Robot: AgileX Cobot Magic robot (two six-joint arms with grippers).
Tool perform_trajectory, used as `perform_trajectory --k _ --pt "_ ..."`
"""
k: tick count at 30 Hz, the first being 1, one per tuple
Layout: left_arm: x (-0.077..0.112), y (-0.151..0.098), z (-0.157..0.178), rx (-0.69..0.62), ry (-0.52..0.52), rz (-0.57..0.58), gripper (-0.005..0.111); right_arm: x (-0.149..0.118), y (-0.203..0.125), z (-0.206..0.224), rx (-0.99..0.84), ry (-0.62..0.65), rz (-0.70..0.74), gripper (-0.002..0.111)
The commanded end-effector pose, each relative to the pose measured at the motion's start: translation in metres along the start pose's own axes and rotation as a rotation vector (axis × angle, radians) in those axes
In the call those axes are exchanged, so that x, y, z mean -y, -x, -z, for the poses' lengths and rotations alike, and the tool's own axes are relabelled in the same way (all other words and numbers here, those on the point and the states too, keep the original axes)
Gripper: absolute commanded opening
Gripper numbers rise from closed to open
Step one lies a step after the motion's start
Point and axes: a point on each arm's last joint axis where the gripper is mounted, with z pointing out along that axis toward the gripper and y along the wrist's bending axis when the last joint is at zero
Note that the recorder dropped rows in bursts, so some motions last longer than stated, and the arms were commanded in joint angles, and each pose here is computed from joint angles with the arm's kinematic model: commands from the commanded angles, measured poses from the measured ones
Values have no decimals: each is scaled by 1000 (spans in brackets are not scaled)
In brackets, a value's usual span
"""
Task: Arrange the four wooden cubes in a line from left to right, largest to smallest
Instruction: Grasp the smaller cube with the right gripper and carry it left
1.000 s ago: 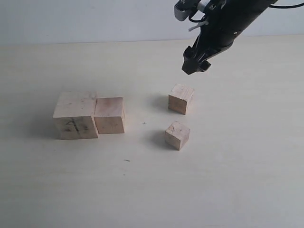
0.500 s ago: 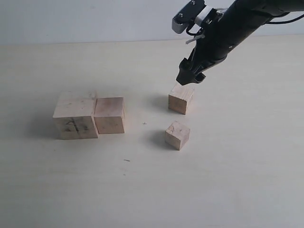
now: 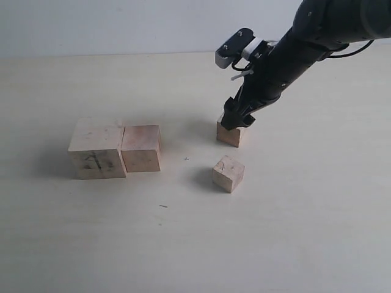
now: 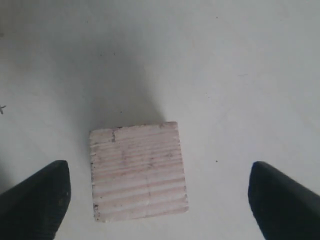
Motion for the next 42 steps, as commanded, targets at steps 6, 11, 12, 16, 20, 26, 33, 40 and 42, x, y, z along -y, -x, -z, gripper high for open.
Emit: perform_trajectory --k 6,11,12,16,20,26,33,40,42 --pt "0 0 0 11 -4 -3 0 2 -11 -25 -41 28 -12 90" --pt "0 0 0 11 -4 -3 0 2 -11 -23 -38 26 -11 72" --pt "0 0 0 11 -4 -3 0 2 -11 -23 -38 26 -11 64" --pt "0 0 0 11 -4 -3 0 0 -12 -24 -54 42 4 34" --pt "0 0 0 11 -4 -3 0 -3 -13 -23 -60 81 39 1" --pt "0 0 0 11 -4 -3 0 -23 -4 -26 -14 176 202 0" --pt "0 0 0 11 -4 -3 0 -52 13 -33 30 171 483 0" --pt "0 0 0 11 -4 -3 0 -64 22 -34 108 195 568 0" --pt "0 0 0 11 -4 -3 0 -66 25 -34 138 208 555 0"
